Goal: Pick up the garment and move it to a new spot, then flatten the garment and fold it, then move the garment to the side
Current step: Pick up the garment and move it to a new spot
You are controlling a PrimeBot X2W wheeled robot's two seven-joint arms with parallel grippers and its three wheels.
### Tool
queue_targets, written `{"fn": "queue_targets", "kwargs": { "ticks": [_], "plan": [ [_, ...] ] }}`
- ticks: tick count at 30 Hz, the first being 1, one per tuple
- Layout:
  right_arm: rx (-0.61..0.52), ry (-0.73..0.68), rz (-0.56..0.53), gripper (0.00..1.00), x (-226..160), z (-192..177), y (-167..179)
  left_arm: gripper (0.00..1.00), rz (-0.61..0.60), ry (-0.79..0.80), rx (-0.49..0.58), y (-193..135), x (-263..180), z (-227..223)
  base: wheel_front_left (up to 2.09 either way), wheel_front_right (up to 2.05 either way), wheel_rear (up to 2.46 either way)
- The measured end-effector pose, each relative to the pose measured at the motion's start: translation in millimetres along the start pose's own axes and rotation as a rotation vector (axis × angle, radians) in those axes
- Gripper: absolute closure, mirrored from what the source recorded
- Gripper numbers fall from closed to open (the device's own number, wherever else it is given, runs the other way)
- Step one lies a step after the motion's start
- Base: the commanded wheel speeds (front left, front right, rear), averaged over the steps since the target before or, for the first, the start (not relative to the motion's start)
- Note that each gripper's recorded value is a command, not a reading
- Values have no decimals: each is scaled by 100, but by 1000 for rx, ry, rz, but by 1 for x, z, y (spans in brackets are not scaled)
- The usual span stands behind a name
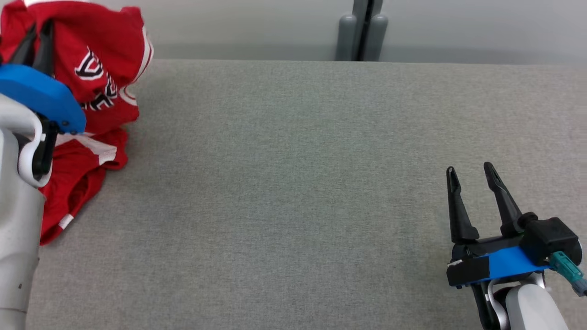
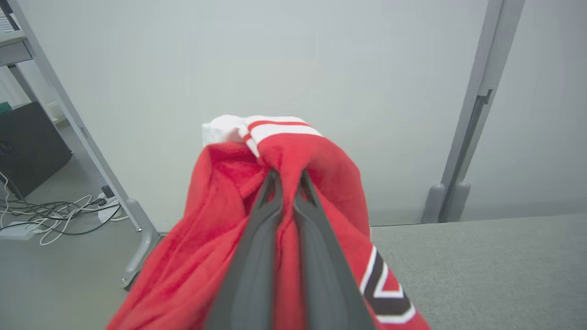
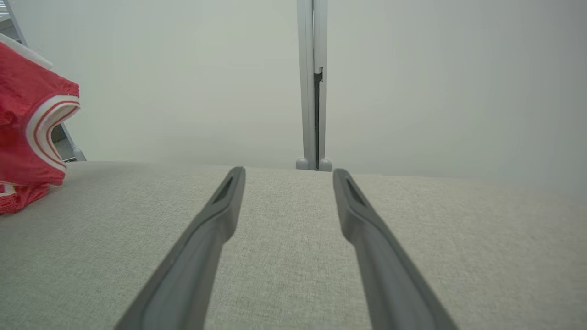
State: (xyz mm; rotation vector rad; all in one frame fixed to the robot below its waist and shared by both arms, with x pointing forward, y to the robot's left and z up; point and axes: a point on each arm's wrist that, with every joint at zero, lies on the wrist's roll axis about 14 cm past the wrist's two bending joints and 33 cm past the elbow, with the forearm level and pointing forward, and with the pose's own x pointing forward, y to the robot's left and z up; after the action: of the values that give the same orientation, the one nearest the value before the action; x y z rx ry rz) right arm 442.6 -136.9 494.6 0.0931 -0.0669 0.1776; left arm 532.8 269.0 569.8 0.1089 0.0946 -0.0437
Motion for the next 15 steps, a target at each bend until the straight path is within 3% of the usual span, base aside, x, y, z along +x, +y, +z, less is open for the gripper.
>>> {"fn": "queue_targets", "kwargs": {
  "ticks": [7, 8, 10, 11, 15],
  "plan": [
    [17, -18, -77, 0, -22, 11, -24, 100, -215, -326, 26, -86, 16, 107, 0, 0, 0],
    [17, -18, -77, 0, -22, 11, -24, 100, -215, -326, 26, -86, 16, 107, 0, 0, 0],
    [22, -34, -114, 0, -32, 18, -35, 100, -327, -419, 1, -133, 17, 137, 0, 0, 0],
    [22, -34, -114, 0, -32, 18, -35, 100, -327, -419, 1, -133, 17, 137, 0, 0, 0],
    [19, -54, -176, 0, -48, 27, -55, 100, -481, -513, -36, -196, 10, 167, 0, 0, 0]
  ]
}}
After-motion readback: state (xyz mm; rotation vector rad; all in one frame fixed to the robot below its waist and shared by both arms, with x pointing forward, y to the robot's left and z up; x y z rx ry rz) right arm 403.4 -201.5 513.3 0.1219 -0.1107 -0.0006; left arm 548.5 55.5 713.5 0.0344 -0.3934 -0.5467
